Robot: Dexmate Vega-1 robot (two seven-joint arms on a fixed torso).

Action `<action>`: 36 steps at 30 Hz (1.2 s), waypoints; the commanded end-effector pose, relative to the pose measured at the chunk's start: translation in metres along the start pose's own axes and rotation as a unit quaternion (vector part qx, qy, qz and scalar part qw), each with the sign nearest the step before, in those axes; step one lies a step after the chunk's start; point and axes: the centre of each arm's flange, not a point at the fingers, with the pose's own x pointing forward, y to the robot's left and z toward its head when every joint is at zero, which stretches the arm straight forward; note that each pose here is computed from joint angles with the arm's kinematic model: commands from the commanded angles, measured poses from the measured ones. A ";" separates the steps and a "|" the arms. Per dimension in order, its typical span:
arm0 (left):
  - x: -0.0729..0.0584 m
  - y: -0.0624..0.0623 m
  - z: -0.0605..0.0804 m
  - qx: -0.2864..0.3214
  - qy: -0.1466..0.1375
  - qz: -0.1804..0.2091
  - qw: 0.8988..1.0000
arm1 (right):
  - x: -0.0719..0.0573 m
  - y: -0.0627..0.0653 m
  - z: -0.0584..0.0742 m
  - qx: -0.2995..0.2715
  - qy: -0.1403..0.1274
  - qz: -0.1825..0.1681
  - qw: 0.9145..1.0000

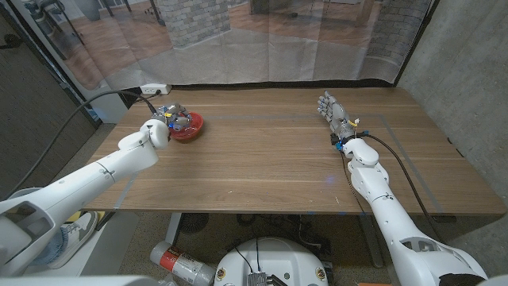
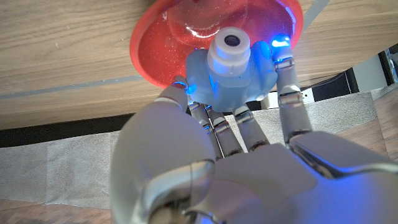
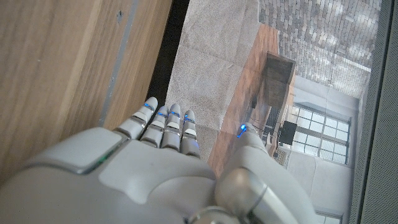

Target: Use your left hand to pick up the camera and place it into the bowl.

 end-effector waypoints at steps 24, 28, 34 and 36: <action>0.007 0.002 0.014 0.007 -0.003 -0.006 1.000 | -0.001 -0.003 -0.003 0.002 0.000 -0.002 1.000; 0.004 0.005 0.011 0.004 -0.001 -0.011 1.000 | -0.001 -0.002 -0.003 0.001 0.000 0.000 1.000; -0.002 0.006 0.006 -0.001 0.003 -0.014 1.000 | -0.001 0.000 -0.002 0.001 0.000 0.002 1.000; -0.003 0.007 0.004 -0.003 0.005 -0.014 1.000 | -0.001 0.000 -0.002 0.001 0.000 0.003 1.000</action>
